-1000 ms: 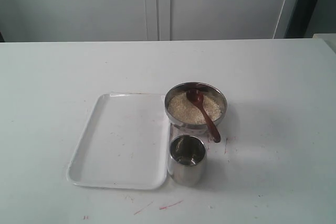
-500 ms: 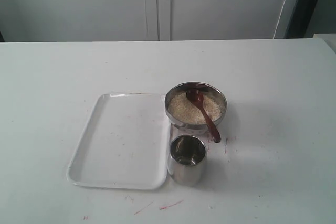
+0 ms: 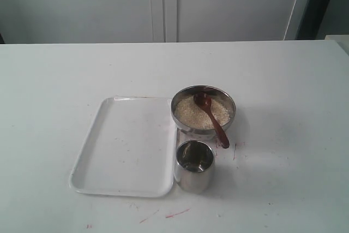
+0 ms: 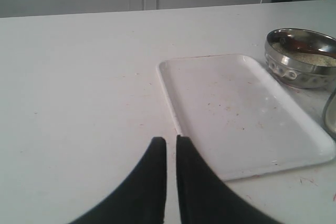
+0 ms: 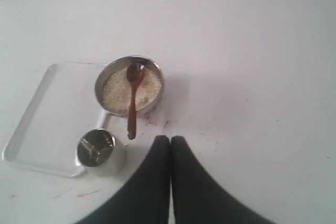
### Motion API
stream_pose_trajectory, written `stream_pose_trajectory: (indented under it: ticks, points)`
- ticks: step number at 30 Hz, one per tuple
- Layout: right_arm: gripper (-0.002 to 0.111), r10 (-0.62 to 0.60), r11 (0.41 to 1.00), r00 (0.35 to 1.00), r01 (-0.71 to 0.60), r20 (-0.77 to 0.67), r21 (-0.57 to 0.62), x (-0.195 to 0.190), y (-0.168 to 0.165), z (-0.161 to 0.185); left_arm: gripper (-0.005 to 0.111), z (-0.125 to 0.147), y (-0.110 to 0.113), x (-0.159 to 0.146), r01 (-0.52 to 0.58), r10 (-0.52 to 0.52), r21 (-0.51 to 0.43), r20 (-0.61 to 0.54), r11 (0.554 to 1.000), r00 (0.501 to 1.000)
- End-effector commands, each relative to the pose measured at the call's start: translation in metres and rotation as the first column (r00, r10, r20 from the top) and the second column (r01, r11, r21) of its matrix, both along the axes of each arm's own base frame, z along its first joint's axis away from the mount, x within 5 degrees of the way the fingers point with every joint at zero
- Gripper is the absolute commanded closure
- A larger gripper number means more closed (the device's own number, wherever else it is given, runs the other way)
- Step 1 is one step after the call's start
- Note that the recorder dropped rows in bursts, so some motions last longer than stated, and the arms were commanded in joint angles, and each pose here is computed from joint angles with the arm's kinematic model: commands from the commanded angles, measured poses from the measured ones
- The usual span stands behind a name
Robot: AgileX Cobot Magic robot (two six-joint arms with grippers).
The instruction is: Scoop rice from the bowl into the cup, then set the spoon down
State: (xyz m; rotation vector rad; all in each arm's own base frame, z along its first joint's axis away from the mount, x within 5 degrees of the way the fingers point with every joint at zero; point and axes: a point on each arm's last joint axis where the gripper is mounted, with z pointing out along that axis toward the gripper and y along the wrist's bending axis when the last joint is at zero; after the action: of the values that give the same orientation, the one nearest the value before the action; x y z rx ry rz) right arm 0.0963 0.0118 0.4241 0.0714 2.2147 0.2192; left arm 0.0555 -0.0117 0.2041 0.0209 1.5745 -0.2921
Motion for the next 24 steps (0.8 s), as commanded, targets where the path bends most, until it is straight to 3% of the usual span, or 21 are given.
stream_pose_trajectory:
  ticks: [1, 10, 16, 20, 24]
  points:
    - [0.108, 0.09, 0.996, 0.995, -0.09, -0.053, -0.002, 0.034, 0.008, 0.029, 0.092, 0.002, 0.0, 0.0, 0.002, -0.001, -0.017, 0.005, 1.0, 1.0]
    - [0.108, 0.243, 0.969, 0.934, -0.246, -0.261, 0.019, 0.098, 0.054, -0.001, 0.092, 0.002, 0.0, 0.0, 0.002, -0.001, -0.017, 0.005, 1.0, 1.0]
    - [0.108, 0.169, 0.955, 0.913, -0.245, -0.372, -0.167, 0.127, 0.093, -0.034, 0.092, 0.002, 0.0, 0.0, 0.002, -0.001, -0.017, 0.005, 1.0, 1.0]
    - [0.108, 0.203, 0.918, 0.852, -0.337, -0.482, -0.21, 0.145, 0.132, -0.069, 0.092, 0.002, 0.0, 0.0, 0.002, -0.001, -0.017, 0.005, 1.0, 1.0]
    - [0.108, 0.151, 0.902, 0.807, -0.349, -0.571, -0.255, 0.167, 0.148, -0.106, 0.092, 0.002, 0.0, 0.0, 0.002, -0.001, -0.017, 0.005, 1.0, 1.0]
